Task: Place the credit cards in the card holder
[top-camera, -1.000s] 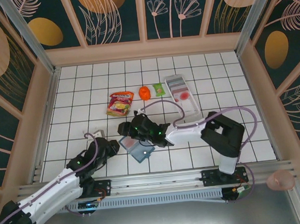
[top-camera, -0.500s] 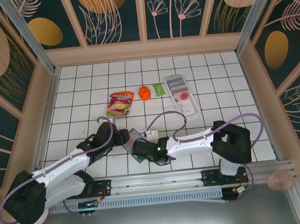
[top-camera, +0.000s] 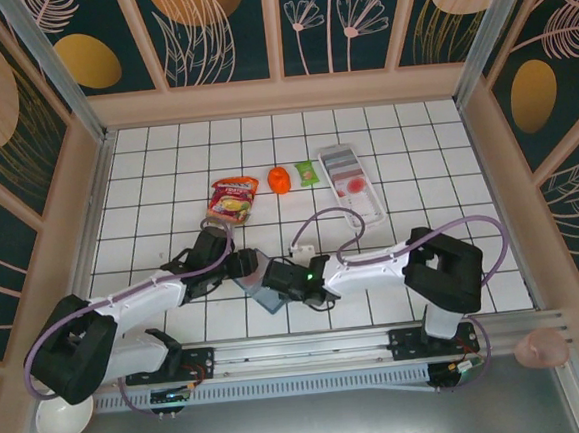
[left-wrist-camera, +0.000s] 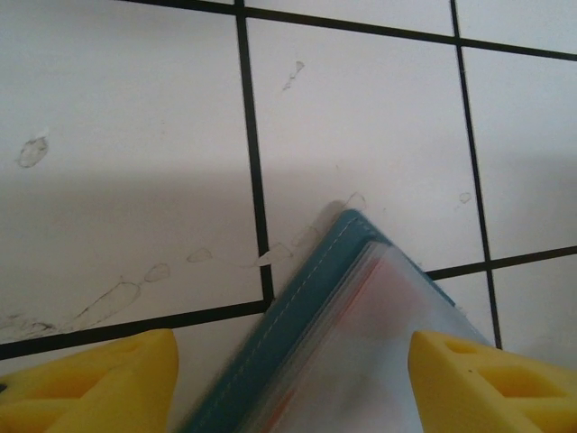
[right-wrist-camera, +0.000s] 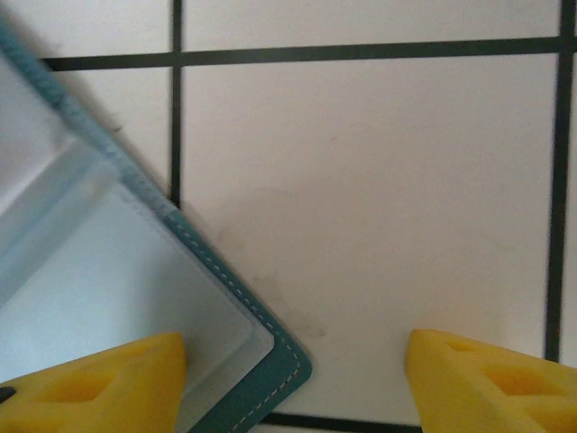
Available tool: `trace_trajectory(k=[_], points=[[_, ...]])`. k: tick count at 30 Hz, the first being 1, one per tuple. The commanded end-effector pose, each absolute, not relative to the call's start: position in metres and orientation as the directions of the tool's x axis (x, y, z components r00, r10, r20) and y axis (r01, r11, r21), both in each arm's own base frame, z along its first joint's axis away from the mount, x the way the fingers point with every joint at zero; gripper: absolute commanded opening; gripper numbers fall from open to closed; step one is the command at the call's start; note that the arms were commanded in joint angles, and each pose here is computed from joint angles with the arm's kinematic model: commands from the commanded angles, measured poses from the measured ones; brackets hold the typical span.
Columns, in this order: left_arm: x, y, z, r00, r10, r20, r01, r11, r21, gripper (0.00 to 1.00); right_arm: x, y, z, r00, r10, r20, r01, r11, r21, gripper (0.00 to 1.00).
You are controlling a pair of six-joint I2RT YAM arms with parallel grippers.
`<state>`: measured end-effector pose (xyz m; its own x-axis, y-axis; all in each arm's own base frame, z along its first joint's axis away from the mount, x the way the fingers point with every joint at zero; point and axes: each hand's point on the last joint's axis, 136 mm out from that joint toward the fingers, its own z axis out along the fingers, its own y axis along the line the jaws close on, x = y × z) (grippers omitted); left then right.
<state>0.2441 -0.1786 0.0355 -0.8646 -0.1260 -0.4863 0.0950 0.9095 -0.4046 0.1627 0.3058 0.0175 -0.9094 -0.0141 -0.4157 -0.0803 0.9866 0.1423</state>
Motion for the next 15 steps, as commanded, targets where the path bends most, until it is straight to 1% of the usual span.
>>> trace_trajectory(k=[1, 8, 10, 13, 15], points=[[0.246, -0.182, 0.037, -0.860, -0.133, -0.493, 0.104, 0.900, -0.424, 0.69, 0.176, 0.286, 0.018, -0.902, -0.045, -0.429, -0.098, 0.990, 0.102, 0.67], [0.230, -0.180, 0.022, -0.887, -0.139, -0.441, 0.087, 0.887, -0.453, 0.69, 0.199, 0.277, 0.022, -0.891, -0.053, -0.450, -0.104, 0.990, 0.090, 0.66], [0.223, -0.182, 0.021, -0.893, -0.151, -0.424, 0.081, 0.873, -0.481, 0.68, 0.205, 0.271, 0.023, -0.889, -0.051, -0.455, -0.098, 0.992, 0.079, 0.66], [0.214, -0.184, 0.023, -0.894, -0.176, -0.412, 0.072, 0.851, -0.520, 0.68, 0.219, 0.262, 0.031, -0.873, -0.061, -0.484, -0.100, 0.994, 0.054, 0.66], [0.209, -0.188, 0.024, -0.894, -0.195, -0.404, 0.070, 0.829, -0.555, 0.67, 0.226, 0.266, 0.042, -0.851, -0.083, -0.518, -0.139, 0.988, 0.070, 0.66]])
